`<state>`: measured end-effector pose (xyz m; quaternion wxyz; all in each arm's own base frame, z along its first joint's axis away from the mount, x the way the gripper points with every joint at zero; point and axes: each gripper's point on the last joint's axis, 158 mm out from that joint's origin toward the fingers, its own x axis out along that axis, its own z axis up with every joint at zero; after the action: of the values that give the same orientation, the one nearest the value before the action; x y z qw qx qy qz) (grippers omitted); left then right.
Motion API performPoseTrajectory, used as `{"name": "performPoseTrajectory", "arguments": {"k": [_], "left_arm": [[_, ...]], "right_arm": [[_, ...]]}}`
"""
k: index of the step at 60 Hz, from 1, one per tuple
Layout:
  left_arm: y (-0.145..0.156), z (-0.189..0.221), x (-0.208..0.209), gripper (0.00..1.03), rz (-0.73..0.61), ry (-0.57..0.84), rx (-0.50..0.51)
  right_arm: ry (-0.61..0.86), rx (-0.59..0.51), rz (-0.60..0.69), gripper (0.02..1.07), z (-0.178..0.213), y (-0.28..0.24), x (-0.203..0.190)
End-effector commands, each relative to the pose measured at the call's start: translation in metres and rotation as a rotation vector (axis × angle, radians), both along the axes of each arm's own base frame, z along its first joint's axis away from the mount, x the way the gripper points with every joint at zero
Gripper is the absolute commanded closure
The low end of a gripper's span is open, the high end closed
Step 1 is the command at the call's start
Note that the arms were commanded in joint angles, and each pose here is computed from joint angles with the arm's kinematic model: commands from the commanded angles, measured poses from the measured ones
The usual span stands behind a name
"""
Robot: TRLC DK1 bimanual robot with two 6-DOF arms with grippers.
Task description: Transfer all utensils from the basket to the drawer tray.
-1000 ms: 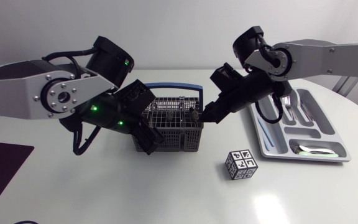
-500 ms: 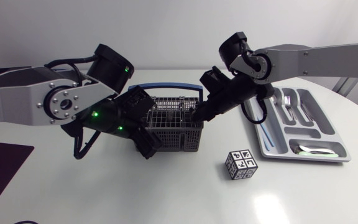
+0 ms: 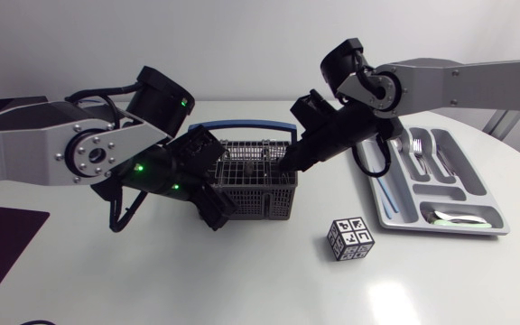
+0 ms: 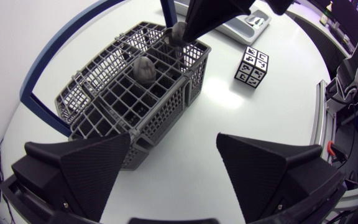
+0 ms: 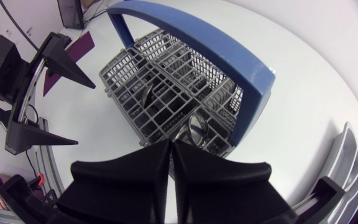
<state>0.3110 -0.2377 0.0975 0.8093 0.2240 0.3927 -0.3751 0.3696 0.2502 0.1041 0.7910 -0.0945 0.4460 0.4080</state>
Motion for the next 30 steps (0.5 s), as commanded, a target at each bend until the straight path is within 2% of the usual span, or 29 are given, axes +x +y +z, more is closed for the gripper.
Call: {"name": "performPoseTrajectory", "arguments": {"k": [1,9,23,30], "left_arm": [[0.008,-0.016,-0.003,0.07,-0.008,0.016,0.034],[0.009,-0.017,-0.004,0.07,-0.007,0.018,0.037],[0.009,-0.019,-0.005,0.07,-0.007,0.02,0.042],[0.01,-0.021,-0.006,0.07,-0.007,0.024,0.044]], "right_arm": [[-0.023,0.022,-0.006,1.01,0.021,0.001,-0.003],[-0.035,0.038,0.008,1.01,0.034,0.001,-0.008],[0.01,0.159,0.055,1.01,0.052,0.006,-0.019],[0.006,0.186,0.059,1.01,0.062,0.005,-0.021]]}}
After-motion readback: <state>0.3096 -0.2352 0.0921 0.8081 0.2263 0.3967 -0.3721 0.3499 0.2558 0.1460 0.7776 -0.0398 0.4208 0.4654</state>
